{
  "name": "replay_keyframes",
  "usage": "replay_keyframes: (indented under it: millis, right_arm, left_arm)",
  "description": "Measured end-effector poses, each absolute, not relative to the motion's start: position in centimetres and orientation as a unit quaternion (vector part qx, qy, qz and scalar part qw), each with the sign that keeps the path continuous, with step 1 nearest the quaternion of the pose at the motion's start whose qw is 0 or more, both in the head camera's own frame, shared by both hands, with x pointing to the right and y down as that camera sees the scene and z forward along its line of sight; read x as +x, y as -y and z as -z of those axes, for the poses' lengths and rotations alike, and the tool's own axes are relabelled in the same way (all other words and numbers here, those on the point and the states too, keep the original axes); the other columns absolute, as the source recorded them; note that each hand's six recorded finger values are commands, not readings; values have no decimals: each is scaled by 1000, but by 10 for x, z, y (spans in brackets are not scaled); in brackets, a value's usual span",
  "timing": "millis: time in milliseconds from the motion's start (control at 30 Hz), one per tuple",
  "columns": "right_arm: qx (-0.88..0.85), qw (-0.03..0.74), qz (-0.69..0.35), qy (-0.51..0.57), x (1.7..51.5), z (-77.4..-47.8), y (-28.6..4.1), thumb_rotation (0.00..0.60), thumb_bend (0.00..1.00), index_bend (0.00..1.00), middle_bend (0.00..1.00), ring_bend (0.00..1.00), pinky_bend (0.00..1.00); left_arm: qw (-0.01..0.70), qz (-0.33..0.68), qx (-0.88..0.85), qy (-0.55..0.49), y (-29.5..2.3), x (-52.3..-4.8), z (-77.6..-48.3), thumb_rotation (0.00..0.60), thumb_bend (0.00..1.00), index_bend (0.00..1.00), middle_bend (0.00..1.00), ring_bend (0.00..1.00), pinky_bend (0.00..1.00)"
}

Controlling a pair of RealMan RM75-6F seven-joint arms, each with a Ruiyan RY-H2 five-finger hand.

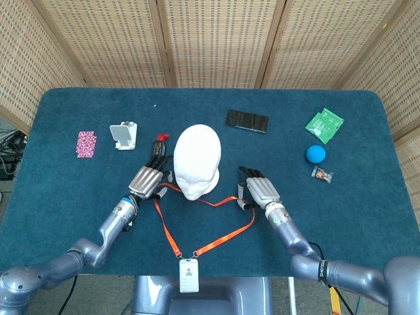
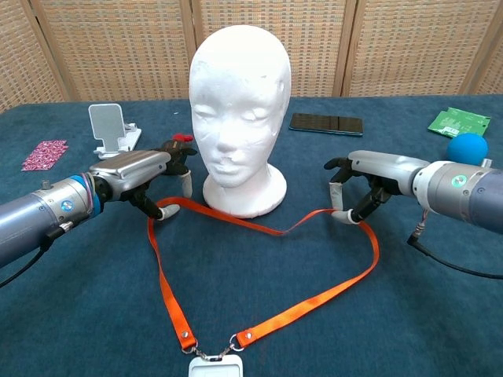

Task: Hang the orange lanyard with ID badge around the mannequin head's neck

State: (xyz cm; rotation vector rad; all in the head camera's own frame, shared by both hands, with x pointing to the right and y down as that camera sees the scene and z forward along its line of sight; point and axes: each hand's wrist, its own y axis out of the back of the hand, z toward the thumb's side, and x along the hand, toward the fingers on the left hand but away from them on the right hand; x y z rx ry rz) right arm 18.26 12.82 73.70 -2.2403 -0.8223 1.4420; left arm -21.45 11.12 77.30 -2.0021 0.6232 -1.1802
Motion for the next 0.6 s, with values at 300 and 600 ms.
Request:
replay_keyframes:
  millis: [300,600]
  right_arm:
    - [-791,176,-508,291,181,-738,-127,600,639,728,0,0,0]
    - [-791,173,-509,291,182,-739,-128,600,638,730,0,0,0]
  left_arm:
    - [354,460,-777,-244,-112,-214,-777,600,459,532,0,0,0]
    - [350,462,-777,-245,-112,-214,-779,600,458,560,0,0,0]
